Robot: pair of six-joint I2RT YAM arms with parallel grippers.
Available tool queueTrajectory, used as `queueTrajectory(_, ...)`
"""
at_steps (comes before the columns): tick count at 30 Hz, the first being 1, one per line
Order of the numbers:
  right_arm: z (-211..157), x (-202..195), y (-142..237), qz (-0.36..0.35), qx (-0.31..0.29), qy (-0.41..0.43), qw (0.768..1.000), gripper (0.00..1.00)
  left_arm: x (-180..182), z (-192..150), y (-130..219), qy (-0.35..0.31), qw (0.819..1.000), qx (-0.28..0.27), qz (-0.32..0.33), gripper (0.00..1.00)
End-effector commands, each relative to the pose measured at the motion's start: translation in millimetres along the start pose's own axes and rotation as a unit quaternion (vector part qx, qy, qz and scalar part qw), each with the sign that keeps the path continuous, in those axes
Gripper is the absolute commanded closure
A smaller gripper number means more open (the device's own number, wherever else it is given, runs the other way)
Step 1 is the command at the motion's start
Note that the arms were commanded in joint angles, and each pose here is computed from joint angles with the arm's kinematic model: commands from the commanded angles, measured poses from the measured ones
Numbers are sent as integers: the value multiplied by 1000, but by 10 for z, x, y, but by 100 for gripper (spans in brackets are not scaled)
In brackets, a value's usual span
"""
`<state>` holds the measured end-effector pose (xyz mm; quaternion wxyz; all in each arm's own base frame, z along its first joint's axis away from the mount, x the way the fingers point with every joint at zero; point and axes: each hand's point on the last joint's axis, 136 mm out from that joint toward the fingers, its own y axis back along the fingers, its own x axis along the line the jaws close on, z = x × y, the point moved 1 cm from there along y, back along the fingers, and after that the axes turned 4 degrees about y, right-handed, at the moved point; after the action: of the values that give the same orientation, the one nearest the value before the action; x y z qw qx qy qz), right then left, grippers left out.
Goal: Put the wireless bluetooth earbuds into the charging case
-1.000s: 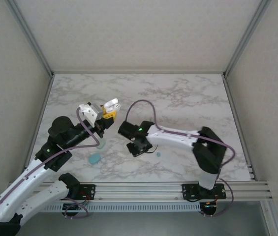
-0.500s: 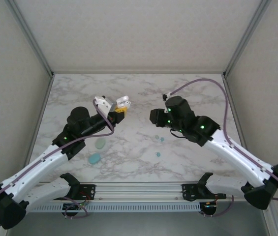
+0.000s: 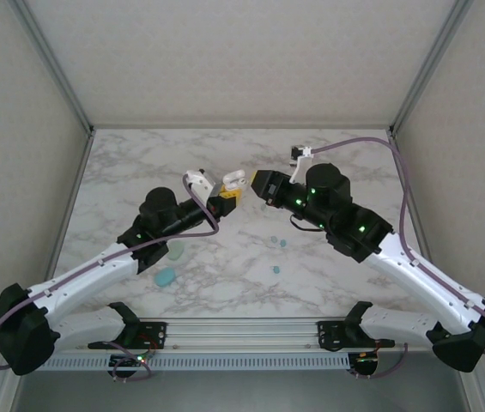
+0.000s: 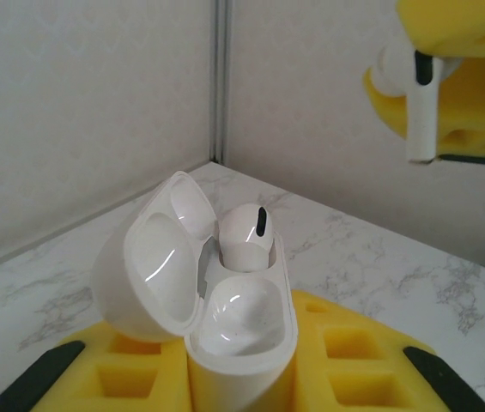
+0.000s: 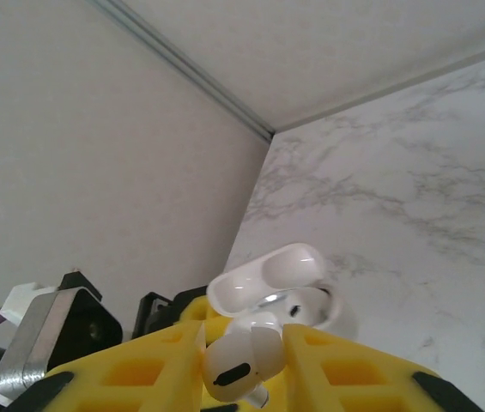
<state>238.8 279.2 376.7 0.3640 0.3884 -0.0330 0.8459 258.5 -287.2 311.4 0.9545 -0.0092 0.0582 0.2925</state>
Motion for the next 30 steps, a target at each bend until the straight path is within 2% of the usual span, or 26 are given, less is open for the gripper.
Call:
queueTrajectory(1,29,194,-81,33,-7,-5,999,70,-56,159,-18,-7,999,-36,-5,90)
queueTrajectory(8,-28,271,-216,27,-10,13,1000,70,-101,166,-33,-7,999,-36,-9,90)
queueTrajectory(18,41,271,-218,18,-35,22,999,70,-126,180,-34,-11,999,-36,-13,90)
queueTrajectory(30,-92,181,-305,-20,-2,57,998,70,-105,258,-10,-12,999,-47,-4,90)
